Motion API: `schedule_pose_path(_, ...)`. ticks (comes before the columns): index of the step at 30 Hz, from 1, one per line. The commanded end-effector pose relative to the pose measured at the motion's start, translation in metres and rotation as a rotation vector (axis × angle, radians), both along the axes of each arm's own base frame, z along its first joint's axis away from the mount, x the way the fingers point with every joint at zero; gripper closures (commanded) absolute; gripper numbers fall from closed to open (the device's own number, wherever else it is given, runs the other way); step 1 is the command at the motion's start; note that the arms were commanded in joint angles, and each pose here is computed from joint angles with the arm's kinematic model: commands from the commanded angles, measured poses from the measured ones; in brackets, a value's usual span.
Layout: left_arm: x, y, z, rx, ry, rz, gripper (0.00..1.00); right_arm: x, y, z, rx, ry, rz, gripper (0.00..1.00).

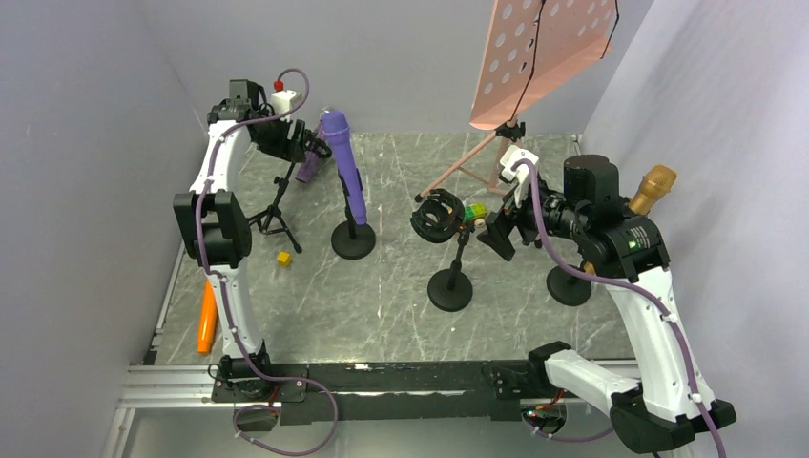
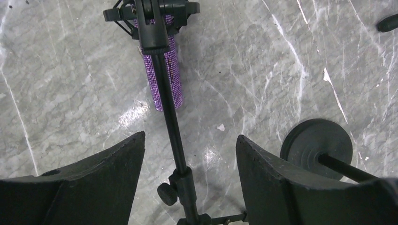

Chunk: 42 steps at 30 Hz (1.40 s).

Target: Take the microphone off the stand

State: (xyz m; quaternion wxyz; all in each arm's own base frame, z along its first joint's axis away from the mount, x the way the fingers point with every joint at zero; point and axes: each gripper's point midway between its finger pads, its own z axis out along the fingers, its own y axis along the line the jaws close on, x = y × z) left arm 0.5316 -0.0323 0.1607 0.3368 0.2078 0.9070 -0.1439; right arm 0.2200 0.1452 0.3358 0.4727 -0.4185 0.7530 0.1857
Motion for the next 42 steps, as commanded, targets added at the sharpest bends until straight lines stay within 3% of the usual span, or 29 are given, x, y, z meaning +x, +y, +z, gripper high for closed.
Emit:
schedule_pose_path(1, 0.015, -0.001, 0.002, 0.016, -0.041, -0.022, 0.26, -0.001, -0.009, 0.004, -0.004, -0.014, -0.035, 0.0)
schedule_pose_path(6, 0.029, 0.002, -0.023, 0.041, -0.027, -0.031, 0.28, 0.003, -0.01, 0.003, -0.001, 0.003, -0.046, 0.0)
schedule_pose_path(16, 0.045, -0.009, -0.02, 0.025, -0.078, -0.069, 0.5, 0.003, -0.011, 0.001, -0.005, 0.022, -0.05, 0.0)
schedule_pose_path(19, 0.043, -0.015, -0.024, 0.019, -0.07, -0.099, 0.53, 0.003, -0.013, 0.0, -0.006, 0.024, -0.056, 0.0)
schedule_pose_path(22, 0.04, -0.022, -0.022, -0.004, -0.067, -0.118, 0.62, 0.004, -0.014, 0.0, -0.009, 0.025, -0.06, 0.0)
schedule_pose_path(26, 0.035, -0.029, -0.011, -0.029, -0.077, -0.126, 0.88, 0.004, -0.016, -0.002, -0.011, 0.03, -0.066, 0.0)
schedule_pose_path(29, 0.028, -0.031, 0.004, -0.048, -0.091, -0.126, 1.0, 0.005, -0.017, -0.003, -0.015, 0.034, -0.068, 0.0)
schedule_pose_path(33, 0.003, -0.037, 0.038, -0.099, -0.19, -0.125, 1.0, 0.005, -0.019, -0.003, -0.029, 0.032, -0.073, 0.0)
schedule_pose_path(42, -0.034, -0.05, 0.135, -0.222, -0.588, -0.121, 1.0, 0.007, -0.021, -0.007, -0.054, 0.051, -0.068, 0.01)
